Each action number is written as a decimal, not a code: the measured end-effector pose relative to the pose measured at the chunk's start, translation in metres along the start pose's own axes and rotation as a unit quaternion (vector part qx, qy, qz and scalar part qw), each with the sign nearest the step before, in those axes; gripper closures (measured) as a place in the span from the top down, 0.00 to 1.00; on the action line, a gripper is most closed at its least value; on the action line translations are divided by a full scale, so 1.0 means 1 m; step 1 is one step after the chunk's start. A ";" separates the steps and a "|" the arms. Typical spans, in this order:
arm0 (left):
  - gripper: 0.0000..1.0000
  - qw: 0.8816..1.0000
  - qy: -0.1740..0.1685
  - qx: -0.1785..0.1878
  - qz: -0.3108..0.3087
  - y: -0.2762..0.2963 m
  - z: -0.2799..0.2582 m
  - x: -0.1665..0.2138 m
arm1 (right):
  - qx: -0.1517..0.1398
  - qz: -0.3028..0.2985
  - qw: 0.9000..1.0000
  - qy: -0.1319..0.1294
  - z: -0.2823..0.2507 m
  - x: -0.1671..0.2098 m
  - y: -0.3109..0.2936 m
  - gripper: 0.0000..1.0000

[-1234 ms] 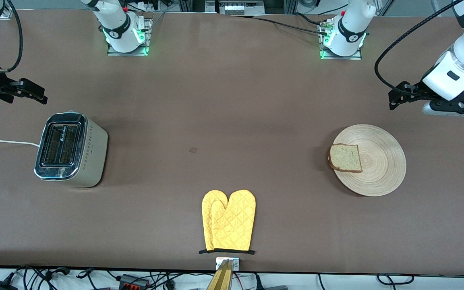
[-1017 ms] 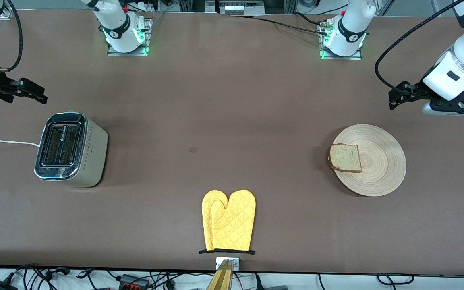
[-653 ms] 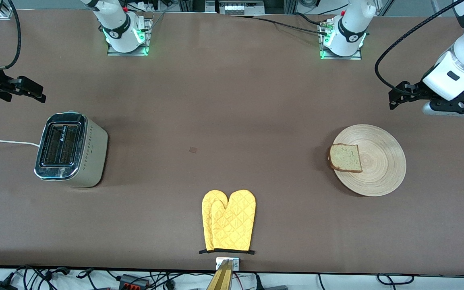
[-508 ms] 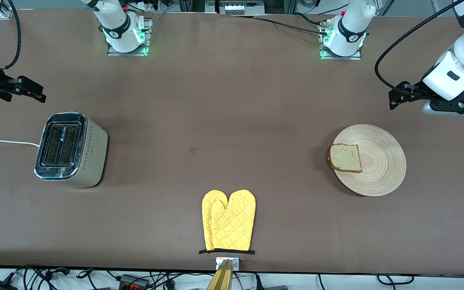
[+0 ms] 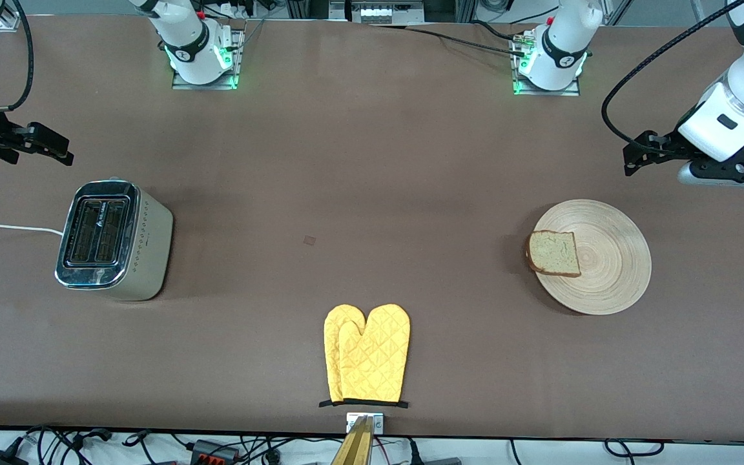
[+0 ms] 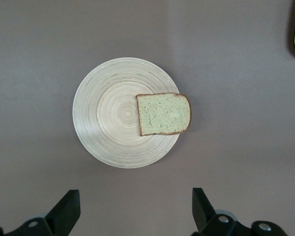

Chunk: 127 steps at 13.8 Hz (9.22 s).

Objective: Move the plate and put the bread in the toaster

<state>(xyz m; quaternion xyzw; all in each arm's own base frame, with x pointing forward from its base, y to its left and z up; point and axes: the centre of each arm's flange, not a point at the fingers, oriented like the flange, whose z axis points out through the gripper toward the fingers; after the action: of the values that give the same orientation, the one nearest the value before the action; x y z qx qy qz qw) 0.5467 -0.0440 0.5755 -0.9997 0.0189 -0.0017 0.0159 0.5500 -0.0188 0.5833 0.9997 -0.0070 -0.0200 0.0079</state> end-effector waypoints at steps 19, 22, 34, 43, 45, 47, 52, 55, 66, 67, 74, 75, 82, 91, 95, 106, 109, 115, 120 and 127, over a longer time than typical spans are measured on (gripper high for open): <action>1.00 0.993 -0.116 -0.005 -0.026 -0.040 0.066 0.020 | 0.000 0.001 1.000 0.003 0.001 0.001 0.001 1.00; 1.00 0.987 -0.145 -0.060 -0.037 -0.101 0.112 0.046 | 0.000 0.001 1.000 0.003 0.001 0.001 0.001 1.00; 1.00 0.913 -0.070 -0.401 -0.020 -0.326 0.343 0.018 | -0.001 0.001 1.000 0.004 0.001 0.001 0.001 1.00; 1.00 0.859 0.032 -0.507 -0.062 -0.354 0.445 0.006 | -0.001 0.001 1.000 0.005 0.001 0.001 0.001 1.00; 0.99 0.846 0.035 -0.527 -0.074 -0.343 0.463 0.009 | -0.001 0.001 1.000 0.005 0.001 0.001 0.001 1.00; 0.96 0.844 0.026 -0.530 -0.082 -0.336 0.464 0.015 | -0.001 0.000 1.000 0.004 0.001 0.001 0.001 1.00; 0.67 0.852 0.008 -0.518 -0.082 -0.337 0.463 0.015 | -0.001 -0.001 1.000 0.005 0.001 0.001 0.001 1.00; 0.63 0.856 -0.001 -0.511 -0.075 -0.337 0.464 0.013 | -0.001 -0.001 1.000 0.005 0.001 0.001 0.001 1.00; 0.17 0.861 0.030 -0.506 0.029 -0.322 0.474 0.015 | -0.001 -0.002 1.000 0.003 0.002 0.002 0.001 1.00; 0.16 0.864 0.024 -0.502 0.042 -0.320 0.476 0.014 | -0.001 -0.002 1.000 0.003 0.002 0.002 0.001 1.00; 0.10 0.854 0.005 -0.519 0.034 -0.313 0.474 0.014 | -0.001 -0.001 1.000 0.012 0.000 0.003 0.001 1.00; 0.10 0.851 -0.007 -0.524 0.023 -0.311 0.476 0.012 | -0.002 -0.001 1.000 0.016 0.000 0.004 0.002 1.00; 0.09 0.832 -0.058 -0.552 -0.022 -0.291 0.482 0.009 | -0.001 -0.002 1.000 0.013 0.008 0.005 0.001 1.00; 0.09 0.825 -0.016 -0.560 -0.067 -0.160 0.480 0.046 | -0.002 -0.004 1.000 0.026 0.008 0.008 -0.001 1.00; 0.09 0.832 -0.022 -0.551 -0.069 -0.072 0.448 0.055 | -0.002 -0.005 1.000 0.027 0.008 0.009 -0.002 1.00; 0.09 0.837 -0.026 -0.542 -0.069 0.173 0.412 0.044 | -0.002 -0.005 1.000 0.027 0.008 0.009 -0.002 1.00; 0.09 0.849 -0.016 -0.524 -0.070 0.208 0.417 0.032 | -0.002 -0.005 1.000 0.027 0.009 0.009 -0.002 1.00; 0.09 0.815 0.027 -0.572 -0.089 0.251 0.442 0.004 | -0.002 -0.005 1.000 0.026 0.009 0.009 -0.002 1.00; 0.09 0.846 0.031 -0.527 -0.079 0.278 0.451 -0.014 | -0.002 -0.004 1.000 0.024 0.011 0.008 -0.001 1.00; 0.45 0.847 0.039 -0.525 -0.074 0.274 0.452 -0.012 | -0.002 -0.035 0.999 -0.003 0.040 0.013 -0.035 1.00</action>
<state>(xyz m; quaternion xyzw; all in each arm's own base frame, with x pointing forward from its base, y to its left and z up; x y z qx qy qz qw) 0.5264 -0.3025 0.1151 -0.8562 -0.0565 -0.0317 -0.5125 0.5621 0.0157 0.5420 0.9993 0.0275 -0.0232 0.0088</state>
